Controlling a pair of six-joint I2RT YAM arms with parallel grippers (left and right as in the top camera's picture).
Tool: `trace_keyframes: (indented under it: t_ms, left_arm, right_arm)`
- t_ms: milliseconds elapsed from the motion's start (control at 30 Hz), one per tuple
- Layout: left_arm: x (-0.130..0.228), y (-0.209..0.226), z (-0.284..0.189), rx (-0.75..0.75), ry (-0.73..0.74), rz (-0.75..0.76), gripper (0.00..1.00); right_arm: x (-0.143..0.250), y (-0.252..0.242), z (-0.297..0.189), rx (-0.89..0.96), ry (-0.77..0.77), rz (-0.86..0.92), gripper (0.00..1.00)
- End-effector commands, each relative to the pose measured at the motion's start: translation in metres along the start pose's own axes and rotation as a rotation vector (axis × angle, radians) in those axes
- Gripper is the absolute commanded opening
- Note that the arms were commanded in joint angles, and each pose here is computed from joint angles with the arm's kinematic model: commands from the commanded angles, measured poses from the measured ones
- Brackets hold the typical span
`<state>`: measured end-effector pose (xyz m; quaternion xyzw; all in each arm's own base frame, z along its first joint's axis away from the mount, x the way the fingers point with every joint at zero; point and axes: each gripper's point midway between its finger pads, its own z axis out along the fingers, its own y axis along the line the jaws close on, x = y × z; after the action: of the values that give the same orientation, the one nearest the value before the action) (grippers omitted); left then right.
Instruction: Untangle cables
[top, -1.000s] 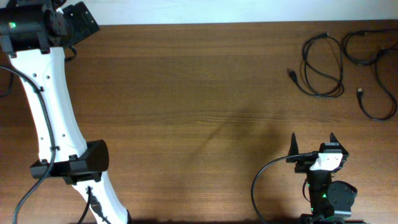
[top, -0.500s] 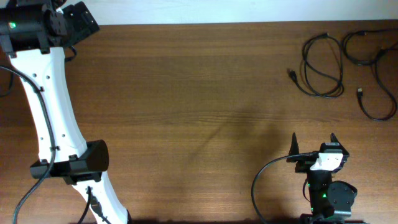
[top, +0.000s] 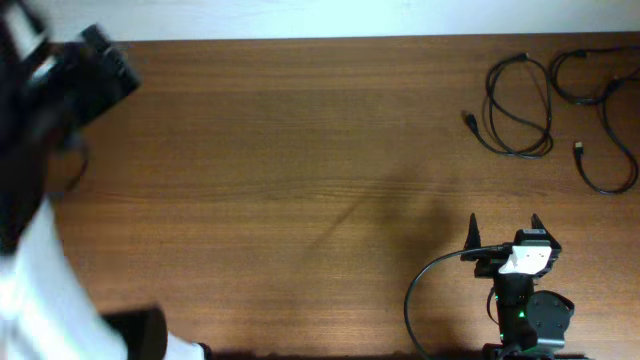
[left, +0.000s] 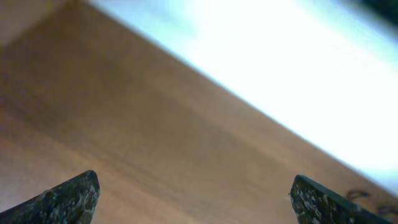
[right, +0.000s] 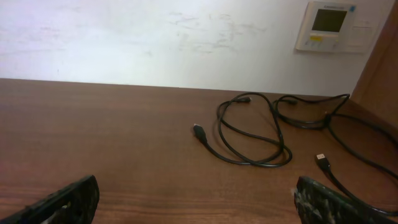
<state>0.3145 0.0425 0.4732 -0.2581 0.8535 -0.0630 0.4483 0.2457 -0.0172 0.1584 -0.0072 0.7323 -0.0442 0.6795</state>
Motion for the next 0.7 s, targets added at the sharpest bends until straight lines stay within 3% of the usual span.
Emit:
trace_keyframes:
  t_ms: [0, 133, 300, 533, 667]
  left_arm:
    - [0.003, 0.000, -0.076, 0.080, -0.143, 0.117, 0.99]
    - [0.012, 0.007, -0.104, 0.110, -0.244, 0.134, 0.99]
    - [0.038, 0.017, -0.101, 0.183, -0.393, 0.132, 0.99]
    - [0.065, 0.021, -0.065, 0.271, -0.495, 0.141, 0.99]
    - [0.077, 0.014, -0.042, 0.393, -0.622, 0.168, 0.99]
  right_arm:
    - [0.002, -0.003, 0.000, 0.014, 0.003, 0.008, 1.00]
    - [0.002, -0.003, 0.000, 0.014, 0.003, 0.008, 1.00]
    - [0.002, -0.003, 0.000, 0.014, 0.003, 0.008, 0.99]
    - [0.002, -0.003, 0.000, 0.014, 0.003, 0.008, 1.00]
    - [0.002, -0.003, 0.000, 0.014, 0.003, 0.008, 1.00]
